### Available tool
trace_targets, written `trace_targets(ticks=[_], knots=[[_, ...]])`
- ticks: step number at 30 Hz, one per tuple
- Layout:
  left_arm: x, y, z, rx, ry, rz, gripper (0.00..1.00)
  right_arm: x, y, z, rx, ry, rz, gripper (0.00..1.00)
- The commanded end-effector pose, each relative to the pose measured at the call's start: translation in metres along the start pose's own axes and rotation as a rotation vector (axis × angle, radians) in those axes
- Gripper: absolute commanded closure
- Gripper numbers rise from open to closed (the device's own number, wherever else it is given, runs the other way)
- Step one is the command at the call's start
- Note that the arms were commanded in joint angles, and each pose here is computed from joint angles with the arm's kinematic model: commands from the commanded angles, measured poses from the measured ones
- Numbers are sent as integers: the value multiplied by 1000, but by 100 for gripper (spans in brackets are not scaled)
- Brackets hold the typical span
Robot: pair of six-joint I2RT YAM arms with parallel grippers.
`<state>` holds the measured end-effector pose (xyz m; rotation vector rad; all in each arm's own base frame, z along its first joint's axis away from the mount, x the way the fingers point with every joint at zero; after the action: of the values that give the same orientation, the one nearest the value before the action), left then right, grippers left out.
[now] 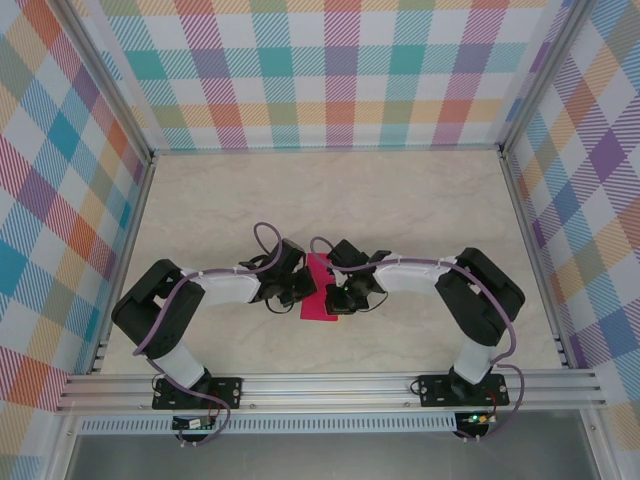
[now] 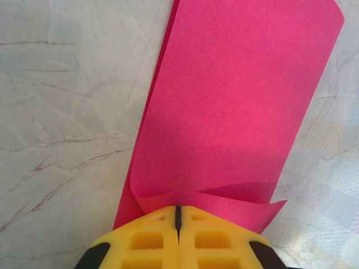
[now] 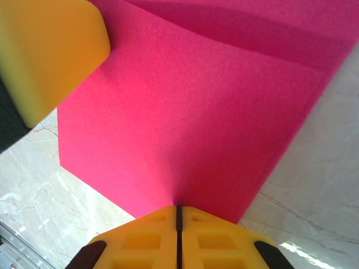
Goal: Fold a paper plane with a square sheet of paper (pick it up from the middle)
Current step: Fold the triangle a second time at the center of the table.
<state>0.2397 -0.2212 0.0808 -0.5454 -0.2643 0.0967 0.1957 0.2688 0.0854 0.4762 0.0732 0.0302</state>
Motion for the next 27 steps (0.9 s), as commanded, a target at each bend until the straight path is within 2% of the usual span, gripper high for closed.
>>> trace_targets(ticks=[1,15,23,27], knots=[[-33,54,-15,281,123,36,100,-11,-11,-1,-21,48,-5,92],[-32,53,-16,286,125,39,100,-26,-20,7,-29,78,-6,92],[-32,52,-16,273,125,34,100,-16,0,31,26,-21,44,92],[-32,52,-16,277,124,36,100,-6,8,21,36,-9,-5,92]])
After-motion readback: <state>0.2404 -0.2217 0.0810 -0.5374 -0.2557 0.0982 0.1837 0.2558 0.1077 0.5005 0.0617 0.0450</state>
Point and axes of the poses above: each hand's point on the last joint's axis, 136 mm out from that joint toward the fingers, its own z axis back along the fingers, its own y axis along the line the jaws close on, x = y × z, the point moved 8 cm from there along z, back along the fingers, and after that the axes turned 11 degrees about -z, right-handed, at the moved point
